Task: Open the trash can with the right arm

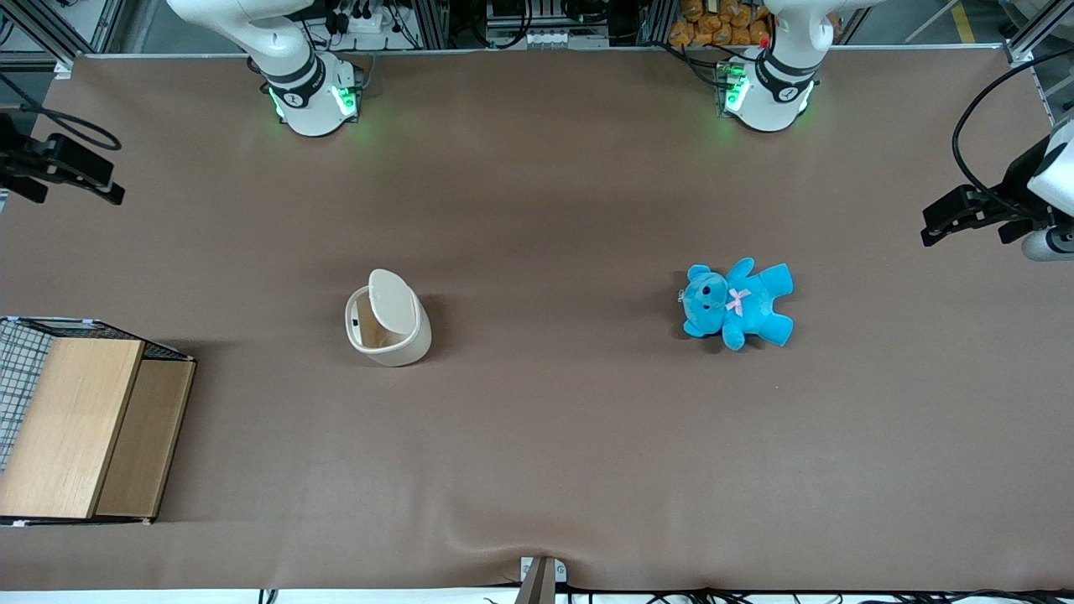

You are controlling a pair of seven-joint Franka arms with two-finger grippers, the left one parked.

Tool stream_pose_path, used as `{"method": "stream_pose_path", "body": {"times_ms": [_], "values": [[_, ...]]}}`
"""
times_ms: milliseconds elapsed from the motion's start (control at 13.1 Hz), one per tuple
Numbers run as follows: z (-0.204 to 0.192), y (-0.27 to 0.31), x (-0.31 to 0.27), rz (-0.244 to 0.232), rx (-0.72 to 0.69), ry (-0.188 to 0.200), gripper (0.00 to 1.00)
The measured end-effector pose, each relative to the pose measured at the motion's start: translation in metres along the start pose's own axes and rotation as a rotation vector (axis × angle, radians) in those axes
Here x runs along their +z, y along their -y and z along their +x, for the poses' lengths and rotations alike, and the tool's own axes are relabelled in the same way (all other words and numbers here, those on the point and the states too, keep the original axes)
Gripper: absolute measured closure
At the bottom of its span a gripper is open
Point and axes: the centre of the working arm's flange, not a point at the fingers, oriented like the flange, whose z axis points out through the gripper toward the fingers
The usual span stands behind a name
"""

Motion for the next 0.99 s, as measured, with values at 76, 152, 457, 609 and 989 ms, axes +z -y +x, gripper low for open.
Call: {"method": "stream_pose_path", "body": {"times_ms": [76,152,457,609,989], "values": [[-0.003,0.000,-0.001,0.002,-0.001,-0.002,0.00],[-0.005,-0.002,-0.002,0.003,0.000,-0.002,0.00],[-0.013,-0.004,0.010,0.007,0.001,0.032,0.00],[-0.019,-0.006,0.013,0.010,0.001,0.036,0.00],[-0.024,-0.009,0.003,0.007,0.000,0.004,0.00]]}}
